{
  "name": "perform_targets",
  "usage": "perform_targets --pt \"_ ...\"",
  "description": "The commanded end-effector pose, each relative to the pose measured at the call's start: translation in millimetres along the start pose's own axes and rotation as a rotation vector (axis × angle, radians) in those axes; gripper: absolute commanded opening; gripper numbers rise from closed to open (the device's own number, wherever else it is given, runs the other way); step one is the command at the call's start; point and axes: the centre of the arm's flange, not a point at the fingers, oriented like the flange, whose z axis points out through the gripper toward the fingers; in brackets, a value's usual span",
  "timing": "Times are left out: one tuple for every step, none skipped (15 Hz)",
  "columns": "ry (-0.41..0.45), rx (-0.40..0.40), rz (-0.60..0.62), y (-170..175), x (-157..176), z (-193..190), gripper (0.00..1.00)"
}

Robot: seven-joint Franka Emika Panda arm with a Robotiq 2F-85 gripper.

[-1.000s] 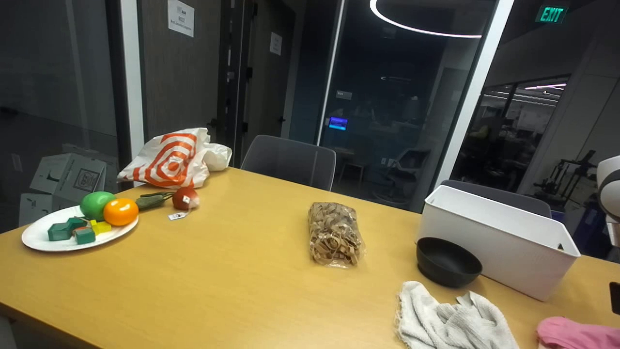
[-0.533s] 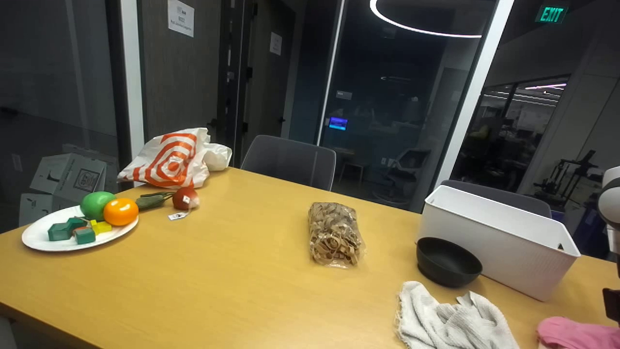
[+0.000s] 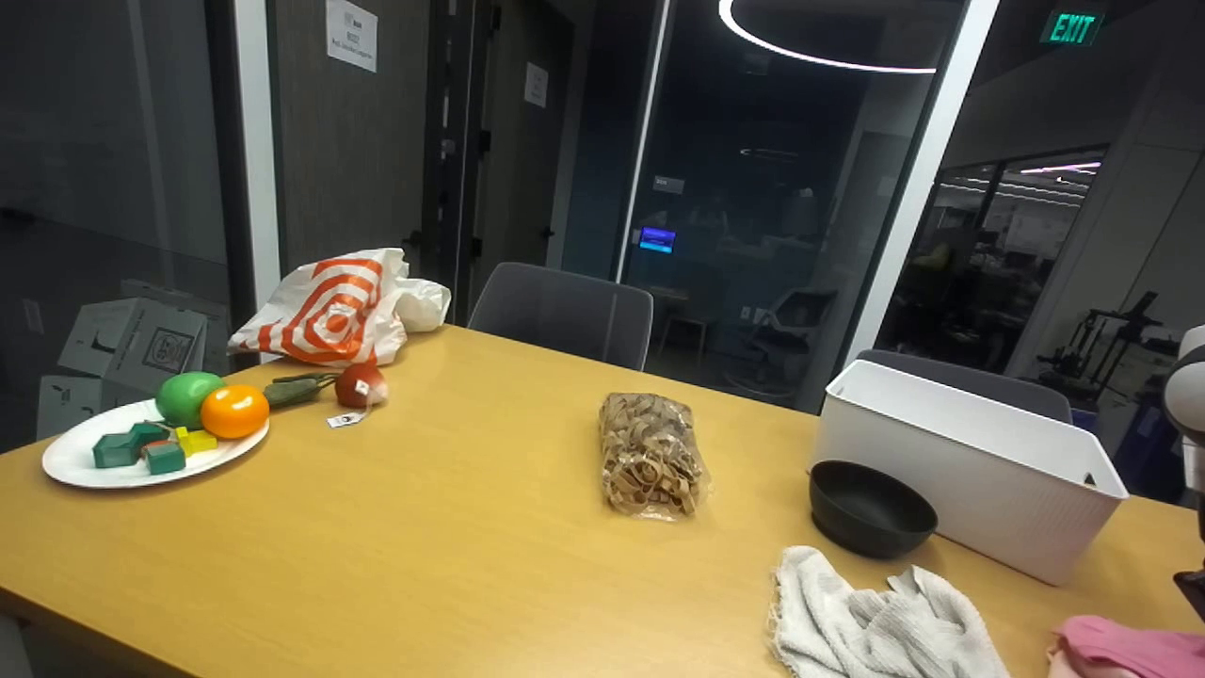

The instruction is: Separate the shirts on the table

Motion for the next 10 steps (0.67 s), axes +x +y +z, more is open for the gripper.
perform_targets --pt "-0.007 0.023 0.01 12 0 -15 0.05" --pt "-0.003 0.025 0.012 15 -3 -20 0.05" --pt "0.005 0.028 0.012 20 -7 -28 0.08" --pt "0.012 0.029 0.01 24 -10 -35 0.11" --pt "0.022 0.035 0.003 28 -14 -43 0.11" --pt "0.032 0.042 -0.002 31 -18 -51 0.11" --pt "0.046 0.045 -0.006 34 -22 -59 0.11" --pt "0.065 0.048 -0.009 38 -26 -68 0.11" --pt "0.079 0.048 -0.011 41 -30 -75 0.11" --pt "0.099 0.048 -0.014 43 -34 -86 0.11"
